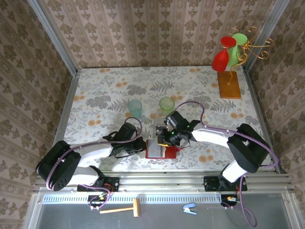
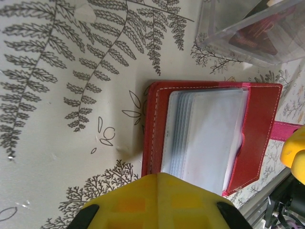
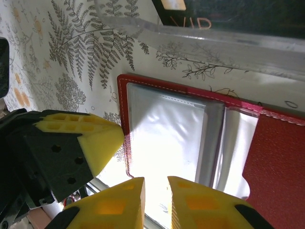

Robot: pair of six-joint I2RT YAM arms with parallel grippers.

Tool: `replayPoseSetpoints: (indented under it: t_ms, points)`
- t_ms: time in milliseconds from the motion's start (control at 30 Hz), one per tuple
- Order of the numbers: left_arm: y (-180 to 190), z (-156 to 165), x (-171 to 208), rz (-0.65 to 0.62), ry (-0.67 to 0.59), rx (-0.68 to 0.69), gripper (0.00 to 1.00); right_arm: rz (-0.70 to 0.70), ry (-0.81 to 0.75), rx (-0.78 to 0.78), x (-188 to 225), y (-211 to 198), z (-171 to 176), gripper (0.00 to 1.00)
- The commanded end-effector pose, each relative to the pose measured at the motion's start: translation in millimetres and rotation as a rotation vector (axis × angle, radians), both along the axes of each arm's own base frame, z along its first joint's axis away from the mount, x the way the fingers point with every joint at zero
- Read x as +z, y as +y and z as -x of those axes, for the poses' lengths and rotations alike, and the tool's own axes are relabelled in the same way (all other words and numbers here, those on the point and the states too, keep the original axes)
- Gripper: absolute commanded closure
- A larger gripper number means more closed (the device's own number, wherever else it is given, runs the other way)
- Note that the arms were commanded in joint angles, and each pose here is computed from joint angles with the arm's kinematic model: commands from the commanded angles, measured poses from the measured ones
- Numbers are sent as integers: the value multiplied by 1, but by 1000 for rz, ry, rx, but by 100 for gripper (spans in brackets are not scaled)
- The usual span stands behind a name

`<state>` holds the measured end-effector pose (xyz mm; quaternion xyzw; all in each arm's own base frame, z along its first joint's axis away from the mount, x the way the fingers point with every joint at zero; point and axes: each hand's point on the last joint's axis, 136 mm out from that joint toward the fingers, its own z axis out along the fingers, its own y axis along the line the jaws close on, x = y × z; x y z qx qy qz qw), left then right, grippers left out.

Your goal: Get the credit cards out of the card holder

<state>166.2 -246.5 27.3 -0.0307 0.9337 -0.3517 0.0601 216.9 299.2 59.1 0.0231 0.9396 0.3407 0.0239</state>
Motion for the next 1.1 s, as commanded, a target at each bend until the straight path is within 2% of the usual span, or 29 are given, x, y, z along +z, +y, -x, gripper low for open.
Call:
replayPoseSetpoints:
  t_ms: [0, 633, 800, 1067]
  points:
    - [3, 4, -8, -16, 13, 5, 93, -25, 24, 13, -2, 8, 4, 81]
    - [7, 6, -12, -31, 28, 13, 93, -6, 91, 51, -26, 14, 20, 82]
    - [8, 7, -14, -39, 33, 14, 93, 48, 95, 44, -33, 7, 22, 76]
    - [8, 7, -16, -47, 40, 13, 93, 116, 96, 43, -40, -5, 25, 74]
